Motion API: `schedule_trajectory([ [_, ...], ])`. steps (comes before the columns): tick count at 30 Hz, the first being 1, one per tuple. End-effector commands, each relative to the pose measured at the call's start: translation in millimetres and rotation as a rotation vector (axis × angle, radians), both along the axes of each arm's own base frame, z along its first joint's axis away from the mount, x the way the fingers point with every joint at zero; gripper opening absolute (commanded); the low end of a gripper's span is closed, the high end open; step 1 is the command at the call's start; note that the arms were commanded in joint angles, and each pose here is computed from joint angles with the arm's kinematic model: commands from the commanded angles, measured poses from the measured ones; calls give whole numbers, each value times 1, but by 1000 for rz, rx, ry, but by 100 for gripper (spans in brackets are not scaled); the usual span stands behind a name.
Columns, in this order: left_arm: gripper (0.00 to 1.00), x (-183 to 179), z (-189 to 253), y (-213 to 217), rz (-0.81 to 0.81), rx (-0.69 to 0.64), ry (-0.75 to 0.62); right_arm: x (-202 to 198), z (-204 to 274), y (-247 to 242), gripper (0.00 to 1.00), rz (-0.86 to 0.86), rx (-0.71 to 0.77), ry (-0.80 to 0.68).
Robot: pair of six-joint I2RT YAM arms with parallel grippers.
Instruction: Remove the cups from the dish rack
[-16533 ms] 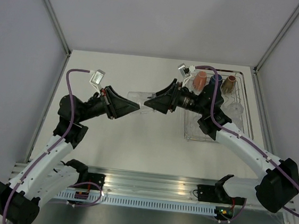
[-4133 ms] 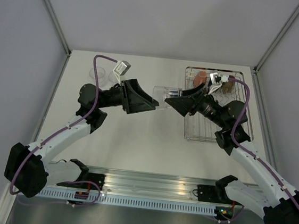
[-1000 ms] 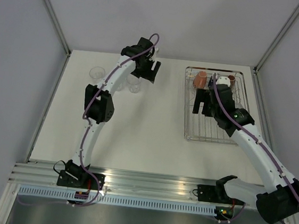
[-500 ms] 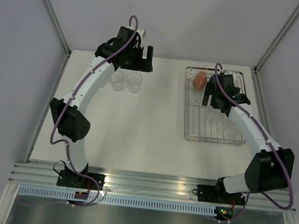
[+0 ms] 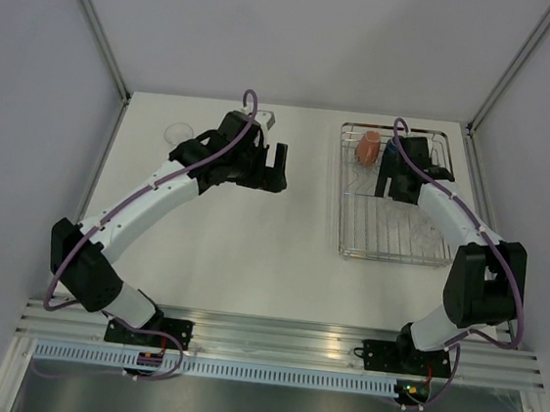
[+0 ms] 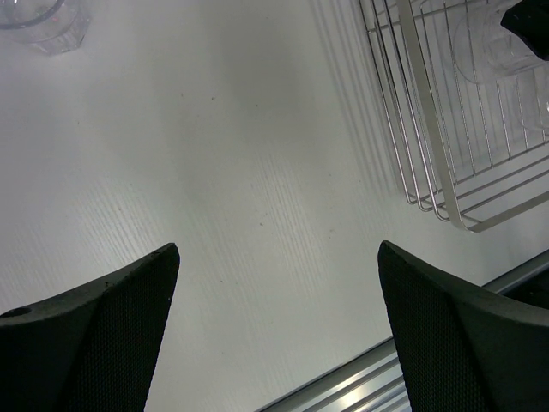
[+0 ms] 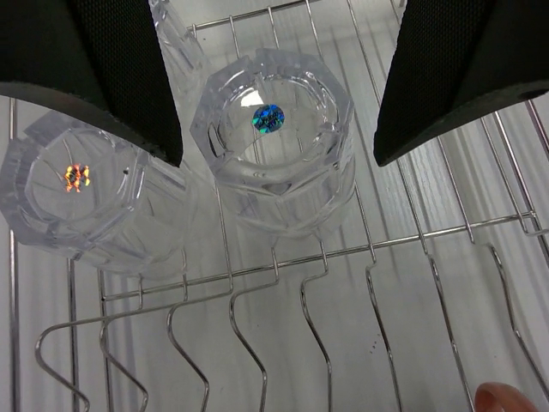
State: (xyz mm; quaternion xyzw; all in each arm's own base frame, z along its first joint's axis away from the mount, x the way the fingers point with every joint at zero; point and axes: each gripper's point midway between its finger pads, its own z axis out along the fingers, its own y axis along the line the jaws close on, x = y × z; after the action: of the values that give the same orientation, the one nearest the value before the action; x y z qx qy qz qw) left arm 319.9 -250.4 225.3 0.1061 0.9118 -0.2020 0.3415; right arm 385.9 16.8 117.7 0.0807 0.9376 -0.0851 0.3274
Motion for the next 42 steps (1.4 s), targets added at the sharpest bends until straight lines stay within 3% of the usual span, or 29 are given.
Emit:
schedule_trajectory([
  [1, 99, -5, 30, 2, 32, -76, -85, 10, -4, 6, 94, 26, 55, -12],
  [13, 99, -33, 39, 19, 12, -91, -122, 3, -18, 8, 79, 13, 77, 23],
  [16, 100, -36, 38, 21, 9, -89, -125, 2, -19, 10, 67, 24, 92, 26],
  [17, 99, -38, 40, 21, 4, -97, -127, 1, -17, 11, 56, 24, 95, 20],
  [20, 99, -40, 40, 21, 6, -106, -126, 1, -4, 13, 40, 34, 105, -10],
  [22, 99, -41, 40, 21, 8, -116, -128, 1, 12, 14, 34, 39, 119, -52],
  [32, 99, -43, 41, -8, -74, -260, -131, -10, 67, 28, 29, 81, 209, -170],
  [42, 99, -70, 76, -63, -357, -607, -117, -41, 150, 113, 29, 414, 590, -393],
])
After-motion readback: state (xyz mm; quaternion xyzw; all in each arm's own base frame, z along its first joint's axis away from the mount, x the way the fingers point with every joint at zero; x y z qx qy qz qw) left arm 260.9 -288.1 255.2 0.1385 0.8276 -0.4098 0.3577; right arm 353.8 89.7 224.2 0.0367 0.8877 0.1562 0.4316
